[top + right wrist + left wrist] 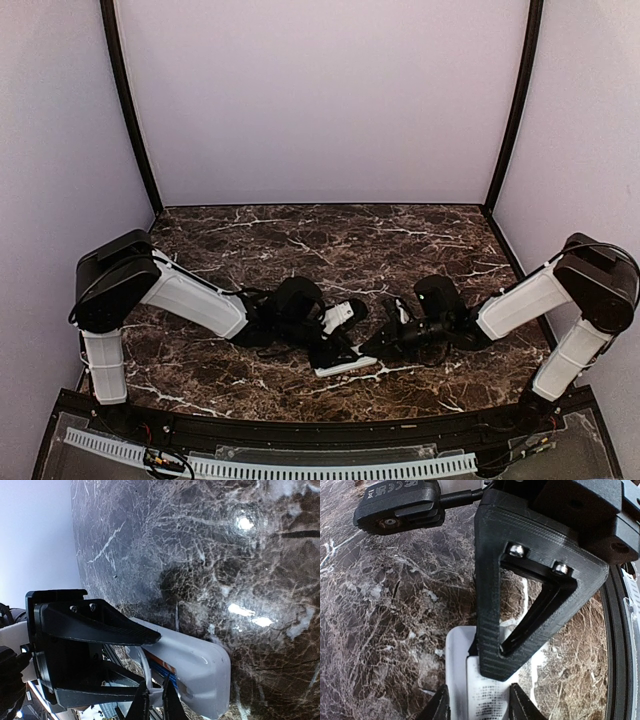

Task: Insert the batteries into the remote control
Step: Load the battery cover onto the remote control without the battery cover.

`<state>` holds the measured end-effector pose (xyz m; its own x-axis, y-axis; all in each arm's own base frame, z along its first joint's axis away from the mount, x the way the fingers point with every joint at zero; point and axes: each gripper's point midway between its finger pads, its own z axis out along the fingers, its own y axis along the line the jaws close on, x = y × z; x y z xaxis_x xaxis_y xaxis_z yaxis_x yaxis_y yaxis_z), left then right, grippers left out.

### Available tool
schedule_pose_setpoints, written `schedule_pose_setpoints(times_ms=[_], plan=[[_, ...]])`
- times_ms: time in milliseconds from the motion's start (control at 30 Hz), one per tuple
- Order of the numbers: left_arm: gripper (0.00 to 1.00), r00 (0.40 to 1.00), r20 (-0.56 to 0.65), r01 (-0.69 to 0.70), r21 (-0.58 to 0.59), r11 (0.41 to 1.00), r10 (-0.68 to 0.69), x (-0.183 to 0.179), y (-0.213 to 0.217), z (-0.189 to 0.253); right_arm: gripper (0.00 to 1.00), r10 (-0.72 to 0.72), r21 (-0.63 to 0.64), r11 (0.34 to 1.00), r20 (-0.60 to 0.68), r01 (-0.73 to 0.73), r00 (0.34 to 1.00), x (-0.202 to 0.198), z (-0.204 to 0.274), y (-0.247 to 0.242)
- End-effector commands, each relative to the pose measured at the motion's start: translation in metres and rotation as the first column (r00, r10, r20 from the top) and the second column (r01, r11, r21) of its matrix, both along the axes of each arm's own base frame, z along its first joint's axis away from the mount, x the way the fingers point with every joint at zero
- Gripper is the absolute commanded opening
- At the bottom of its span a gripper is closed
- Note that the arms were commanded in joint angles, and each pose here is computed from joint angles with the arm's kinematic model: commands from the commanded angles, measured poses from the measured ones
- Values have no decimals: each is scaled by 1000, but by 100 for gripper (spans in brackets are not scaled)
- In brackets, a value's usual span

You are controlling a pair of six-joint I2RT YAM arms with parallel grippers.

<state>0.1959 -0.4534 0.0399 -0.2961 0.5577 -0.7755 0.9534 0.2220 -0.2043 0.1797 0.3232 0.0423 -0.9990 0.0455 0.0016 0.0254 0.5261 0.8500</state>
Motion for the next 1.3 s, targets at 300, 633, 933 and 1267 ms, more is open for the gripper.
schedule_pose_setpoints(times_ms=[300, 633, 933, 1267], plan=[[32, 998, -31, 55, -1, 998, -55, -18, 3, -10, 4, 18, -99, 995, -86, -27, 996, -23, -31, -13], [23, 998, -19, 65, 26, 998, -64, -25, 6, -18, 6, 16, -100, 995, -71, -23, 997, -21, -29, -12], [21, 996, -21, 93, 54, 994, -92, -34, 10, -21, 20, 24, -104, 994, -54, -29, 998, -22, -21, -14], [18, 994, 9, 107, 99, 989, -109, -35, 20, -27, 30, 38, -158, 987, 4, -37, 999, -18, -3, -21]])
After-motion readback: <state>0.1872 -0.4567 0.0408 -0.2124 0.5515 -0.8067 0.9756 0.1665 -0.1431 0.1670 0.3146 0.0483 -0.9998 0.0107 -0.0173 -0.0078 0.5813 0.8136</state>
